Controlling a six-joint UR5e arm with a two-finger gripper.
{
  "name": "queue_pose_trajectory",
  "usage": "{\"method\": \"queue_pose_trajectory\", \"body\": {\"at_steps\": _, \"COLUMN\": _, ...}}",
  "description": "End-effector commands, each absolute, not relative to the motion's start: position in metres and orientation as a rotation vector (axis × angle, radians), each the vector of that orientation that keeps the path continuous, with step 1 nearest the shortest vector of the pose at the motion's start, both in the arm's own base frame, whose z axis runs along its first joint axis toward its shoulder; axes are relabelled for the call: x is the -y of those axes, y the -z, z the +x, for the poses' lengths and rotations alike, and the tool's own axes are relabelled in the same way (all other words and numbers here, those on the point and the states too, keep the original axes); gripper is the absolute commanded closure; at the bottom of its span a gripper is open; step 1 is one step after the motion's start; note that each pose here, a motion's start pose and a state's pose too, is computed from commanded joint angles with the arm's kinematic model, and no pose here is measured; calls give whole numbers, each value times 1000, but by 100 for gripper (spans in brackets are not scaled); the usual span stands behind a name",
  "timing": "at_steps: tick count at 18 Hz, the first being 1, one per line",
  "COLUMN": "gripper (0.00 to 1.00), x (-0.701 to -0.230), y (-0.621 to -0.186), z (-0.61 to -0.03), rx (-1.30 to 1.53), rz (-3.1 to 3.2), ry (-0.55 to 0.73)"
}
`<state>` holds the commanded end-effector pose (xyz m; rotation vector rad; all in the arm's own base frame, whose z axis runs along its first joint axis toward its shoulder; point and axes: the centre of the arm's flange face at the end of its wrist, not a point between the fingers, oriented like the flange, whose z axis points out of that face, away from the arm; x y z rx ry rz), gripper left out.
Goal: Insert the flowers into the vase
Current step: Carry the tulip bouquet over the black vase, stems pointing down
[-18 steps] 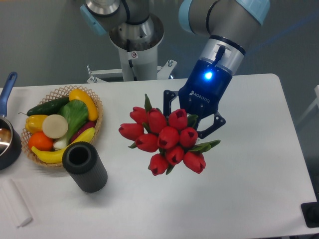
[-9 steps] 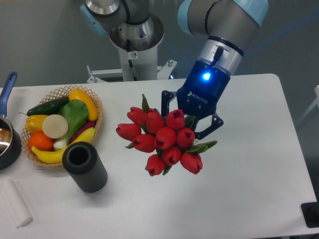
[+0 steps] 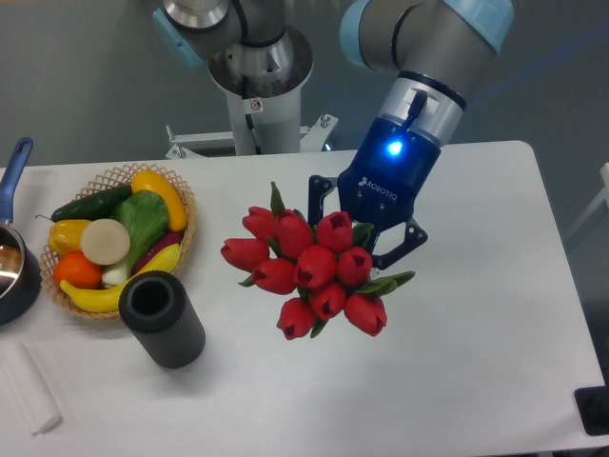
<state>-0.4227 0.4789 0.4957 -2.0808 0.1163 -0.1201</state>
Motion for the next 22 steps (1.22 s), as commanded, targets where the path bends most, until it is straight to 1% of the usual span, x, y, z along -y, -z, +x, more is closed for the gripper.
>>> {"method": "queue_pose_trajectory", "body": {"at_steps": 2, "gripper": 63, "x": -500, "y": -491, "z": -404, "rx": -181, "rz": -2044, "ry": 152}}
{"method": "queue_pose_trajectory", "body": {"at_steps": 4, "gripper": 63, "x": -510, "y": -479, "z": -400, "rx": -198, "rz": -2000, "ry": 232}}
{"method": "queue_pose_trajectory", "body": {"at_steps": 6, "gripper": 63, "x": -515, "y": -471, "z": -391, "rx": -215, "rz": -1964, "ry": 288}}
{"method": "queue_pose_trajectory", "body": {"at_steps": 8, "gripper": 63, "x": -515, "y": -472, "z": -385, "rx": -228, "rz": -1907, "ry": 346}}
{"method": "queue_pose_trajectory", "body": {"at_steps": 12, "gripper": 63, "x": -506, "y": -468, "z": -378, "rx": -229, "rz": -1796, "ry": 453}}
{"method": "queue_pose_trajectory", "body": {"at_steps": 15, "gripper": 63, "x": -506, "y": -465, "z": -357, "rx": -245, "rz": -1760, "ry": 504}}
{"method": "queue_pose_trajectory", "body": {"at_steps": 17, "gripper": 63, "x": -512, "y": -462, "z": -338, "rx": -327, "rz": -1729, "ry": 492}}
{"method": "queue_pose_trajectory", "body": {"at_steps": 18, "gripper": 63, "x": -519, "y": -458, "z": -326, "rx": -352, "rz": -1708, "ry": 520}}
{"method": "queue_pose_trajectory", "body": {"at_steps": 20, "gripper": 64, "x": -517, "y": -450, "z": -316, "rx": -346, "rz": -1683, "ry": 562}}
{"method": "queue_pose_trajectory", "body": {"at_steps": 22, "gripper": 64, "x": -514, "y": -445, "z": -307, "rx": -353, "rz": -1666, "ry": 577}}
